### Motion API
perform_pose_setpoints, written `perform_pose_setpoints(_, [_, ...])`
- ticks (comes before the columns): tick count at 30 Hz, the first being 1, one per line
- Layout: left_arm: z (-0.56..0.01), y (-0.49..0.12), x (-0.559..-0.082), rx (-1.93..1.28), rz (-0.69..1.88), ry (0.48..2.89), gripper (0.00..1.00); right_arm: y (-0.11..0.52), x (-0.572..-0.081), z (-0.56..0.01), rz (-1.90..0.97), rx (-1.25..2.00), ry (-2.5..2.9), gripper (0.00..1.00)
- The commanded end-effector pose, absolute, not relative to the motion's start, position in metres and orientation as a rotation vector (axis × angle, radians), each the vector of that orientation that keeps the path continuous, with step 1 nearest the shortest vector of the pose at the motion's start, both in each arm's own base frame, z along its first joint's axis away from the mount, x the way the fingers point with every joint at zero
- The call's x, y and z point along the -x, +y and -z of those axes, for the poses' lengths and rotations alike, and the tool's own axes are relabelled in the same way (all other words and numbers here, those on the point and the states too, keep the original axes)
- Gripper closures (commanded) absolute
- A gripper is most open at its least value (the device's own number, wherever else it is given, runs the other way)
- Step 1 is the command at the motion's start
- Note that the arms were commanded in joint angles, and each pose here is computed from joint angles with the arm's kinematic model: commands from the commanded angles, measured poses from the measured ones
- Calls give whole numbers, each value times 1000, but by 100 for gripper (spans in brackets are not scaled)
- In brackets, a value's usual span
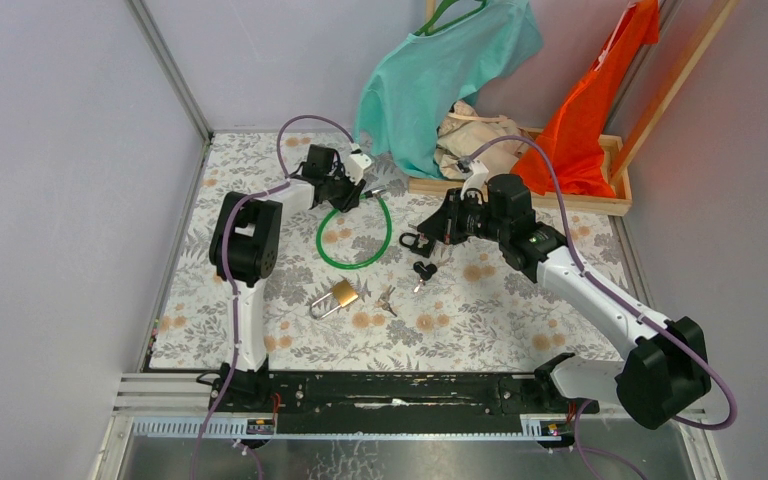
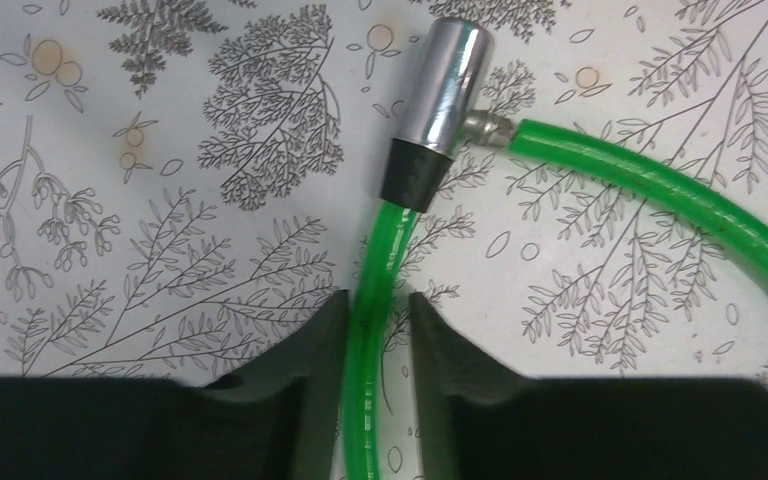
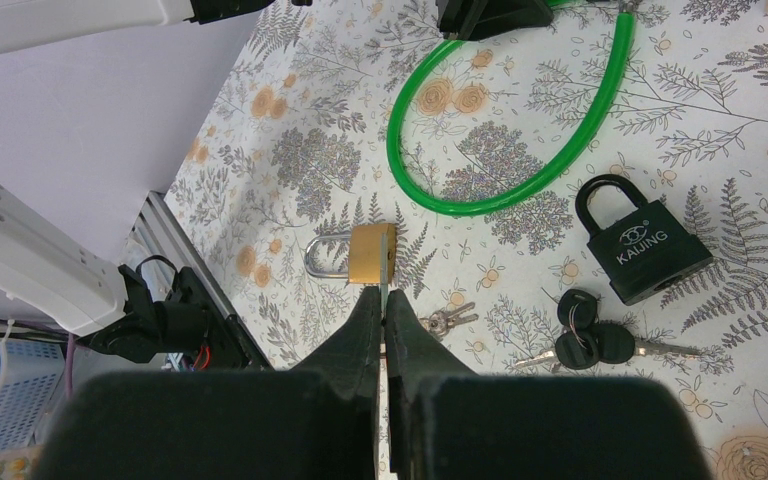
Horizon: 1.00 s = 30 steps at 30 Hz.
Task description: Unlock with the key
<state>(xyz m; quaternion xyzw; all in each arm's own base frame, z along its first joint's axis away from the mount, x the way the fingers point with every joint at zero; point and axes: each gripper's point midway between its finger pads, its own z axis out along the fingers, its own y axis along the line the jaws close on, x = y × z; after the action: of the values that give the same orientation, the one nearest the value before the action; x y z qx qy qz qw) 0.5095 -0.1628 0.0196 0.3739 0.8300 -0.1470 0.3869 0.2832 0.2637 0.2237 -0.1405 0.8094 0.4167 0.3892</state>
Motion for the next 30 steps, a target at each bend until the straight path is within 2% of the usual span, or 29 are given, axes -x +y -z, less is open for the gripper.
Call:
perform_pose_setpoints(1, [-22,-150,-502,-964,334,2118,90,266,-285,-256,-1063,377,1928,100])
perform_pose_setpoints(3, [-18,-141,-498,-993,282,2124,98,266,-284,-258,-1063,378,1923,100])
perform_pose_setpoints(5, [-18,-133,-494,-1002,259,2119,100,266,-284,-256,-1064,379,1925,100])
perform_pose_setpoints(13, [-43,-102,-509,-910,185,2126,99,270,-281,-258,-1083,383,1914,100])
perform_pose_setpoints(14, [-43,-101,-508,-912,187,2134,91,270,-280,-257,-1082,384,1916,100])
perform_pose_setpoints(15, [-43,-101,-508,-909,189,2140,77,270,-280,-257,-1082,385,1914,100])
perform_pose_setpoints(17, [-40,-100,-507,-911,201,2157,38,269,-279,-258,-1080,386,1913,100])
perform_pose_setpoints(18, [-37,-98,-506,-915,212,2163,29,269,-279,-258,-1078,385,1916,100])
perform_pose_setpoints(21, [-37,-91,-515,-844,293,2206,20,269,-278,-259,-1079,391,1922,100])
perform_pose_setpoints(23, [-34,-89,-520,-832,315,2229,19,269,-279,-260,-1076,389,1918,100])
perform_pose_setpoints(27, [-33,-95,-521,-855,342,2218,21,269,-280,-261,-1075,387,1914,100])
perform_pose_setpoints(30, [-30,-101,-519,-891,348,2213,27,269,-280,-262,-1078,387,1913,100])
